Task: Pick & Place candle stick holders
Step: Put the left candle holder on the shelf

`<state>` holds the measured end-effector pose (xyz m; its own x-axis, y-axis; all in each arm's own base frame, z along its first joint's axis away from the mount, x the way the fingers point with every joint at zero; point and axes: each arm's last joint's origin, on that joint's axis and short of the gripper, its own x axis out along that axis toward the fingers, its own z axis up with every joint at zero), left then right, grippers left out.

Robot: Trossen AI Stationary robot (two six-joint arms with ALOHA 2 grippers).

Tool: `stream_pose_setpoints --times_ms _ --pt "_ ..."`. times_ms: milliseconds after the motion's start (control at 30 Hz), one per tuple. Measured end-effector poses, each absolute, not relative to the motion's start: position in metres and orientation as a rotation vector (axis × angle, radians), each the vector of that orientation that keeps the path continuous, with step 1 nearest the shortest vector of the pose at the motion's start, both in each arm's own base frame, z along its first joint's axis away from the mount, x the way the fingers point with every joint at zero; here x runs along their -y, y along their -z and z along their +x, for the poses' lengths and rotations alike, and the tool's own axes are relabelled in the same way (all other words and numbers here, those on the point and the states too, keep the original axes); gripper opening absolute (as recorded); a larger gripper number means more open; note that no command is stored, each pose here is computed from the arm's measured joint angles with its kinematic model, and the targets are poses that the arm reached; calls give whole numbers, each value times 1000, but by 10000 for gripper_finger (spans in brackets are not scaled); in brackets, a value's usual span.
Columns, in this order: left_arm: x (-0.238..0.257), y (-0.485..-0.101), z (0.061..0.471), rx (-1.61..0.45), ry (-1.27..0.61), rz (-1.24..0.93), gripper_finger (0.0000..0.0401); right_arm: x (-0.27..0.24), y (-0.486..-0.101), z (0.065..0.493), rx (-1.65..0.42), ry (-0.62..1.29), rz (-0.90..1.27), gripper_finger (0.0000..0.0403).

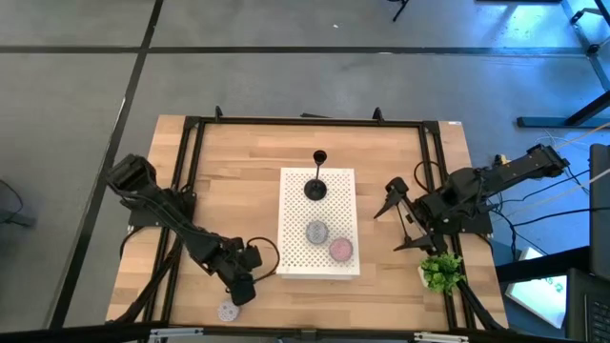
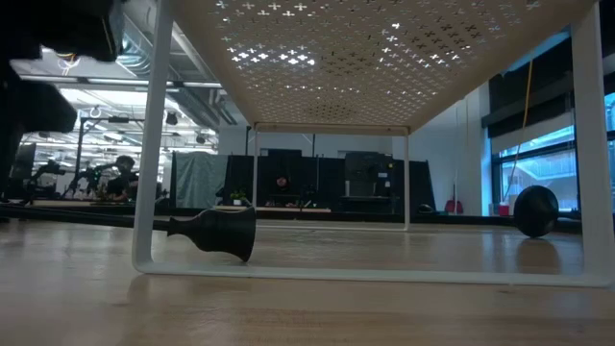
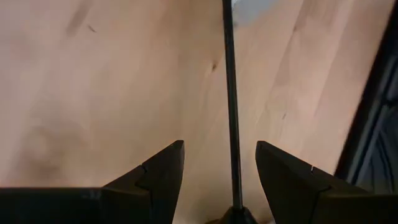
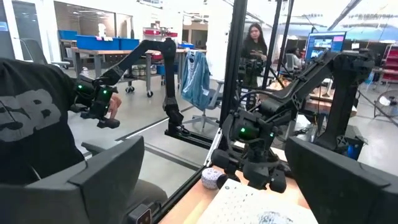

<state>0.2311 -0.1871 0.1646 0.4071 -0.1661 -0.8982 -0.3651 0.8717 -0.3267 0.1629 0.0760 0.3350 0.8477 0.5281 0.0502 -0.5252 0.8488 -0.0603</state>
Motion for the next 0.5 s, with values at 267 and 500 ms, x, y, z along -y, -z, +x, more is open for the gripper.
stream_pose_setpoints --times_ms 267,500 --pt "190 -143 234 -1245 -152 -506 196 -76 -334 163 57 -558 -34 392" --pt "190 -143 234 -1245 -155 -510 172 -76 -335 163 57 -558 -34 392"
